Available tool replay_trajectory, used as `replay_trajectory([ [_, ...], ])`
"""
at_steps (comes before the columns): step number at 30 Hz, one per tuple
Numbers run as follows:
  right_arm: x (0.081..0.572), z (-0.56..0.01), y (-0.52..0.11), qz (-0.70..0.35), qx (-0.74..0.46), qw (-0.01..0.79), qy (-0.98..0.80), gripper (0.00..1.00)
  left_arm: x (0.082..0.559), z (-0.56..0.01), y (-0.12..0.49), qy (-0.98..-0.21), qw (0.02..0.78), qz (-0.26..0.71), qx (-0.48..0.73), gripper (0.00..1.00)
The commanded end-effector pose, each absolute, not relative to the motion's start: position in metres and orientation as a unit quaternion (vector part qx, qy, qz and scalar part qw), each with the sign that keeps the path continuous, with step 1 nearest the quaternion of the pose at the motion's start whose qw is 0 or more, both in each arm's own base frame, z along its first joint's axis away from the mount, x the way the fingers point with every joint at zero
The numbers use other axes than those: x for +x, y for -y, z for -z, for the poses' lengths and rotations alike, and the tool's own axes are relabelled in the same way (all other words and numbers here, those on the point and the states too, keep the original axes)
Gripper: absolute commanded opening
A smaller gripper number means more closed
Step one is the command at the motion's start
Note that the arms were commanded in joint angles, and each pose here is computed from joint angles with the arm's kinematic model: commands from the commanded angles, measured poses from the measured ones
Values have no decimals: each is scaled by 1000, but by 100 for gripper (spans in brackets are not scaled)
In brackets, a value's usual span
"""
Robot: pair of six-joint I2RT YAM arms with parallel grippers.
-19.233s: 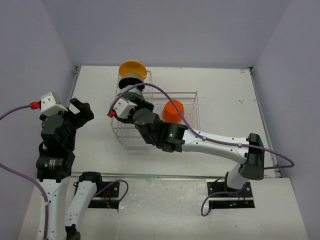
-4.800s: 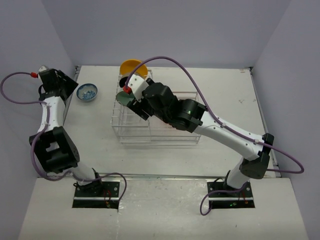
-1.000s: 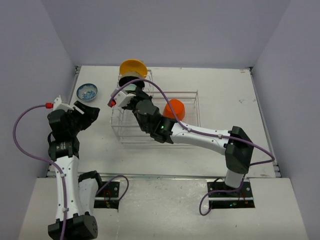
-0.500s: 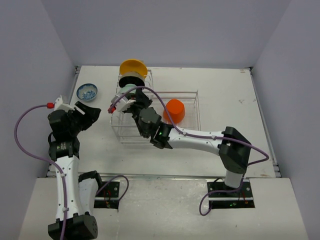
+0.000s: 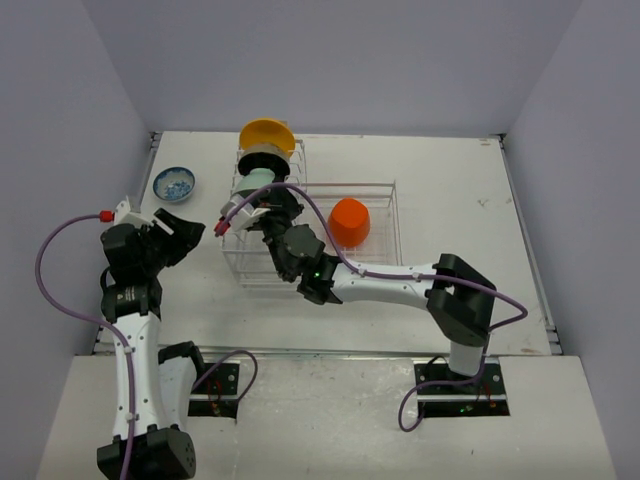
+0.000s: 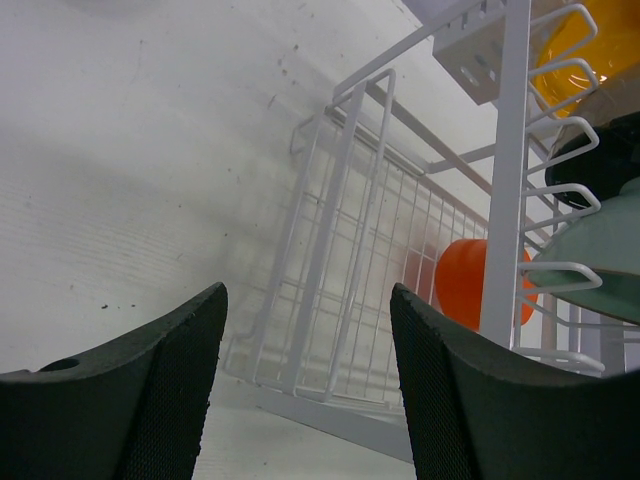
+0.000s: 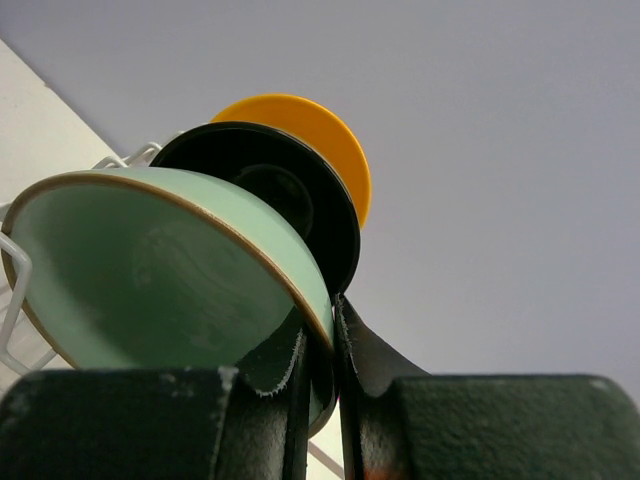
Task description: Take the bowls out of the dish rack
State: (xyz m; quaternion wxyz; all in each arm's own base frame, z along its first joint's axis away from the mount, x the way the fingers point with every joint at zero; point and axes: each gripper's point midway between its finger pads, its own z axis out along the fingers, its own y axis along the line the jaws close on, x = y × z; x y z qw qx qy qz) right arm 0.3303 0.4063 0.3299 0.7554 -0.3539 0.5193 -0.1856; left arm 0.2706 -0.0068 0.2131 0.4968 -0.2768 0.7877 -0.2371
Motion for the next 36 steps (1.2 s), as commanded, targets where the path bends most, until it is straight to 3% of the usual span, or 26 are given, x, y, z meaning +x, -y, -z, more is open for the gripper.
replay_trajectory([
  [1, 327, -334, -397, 204, -330, 758, -525, 0, 273, -221, 11, -783, 516, 243, -248, 67],
  [36, 317, -402, -384, 216, -281, 800, -484, 0, 272, -206, 9, -790, 505, 235, -255, 68],
])
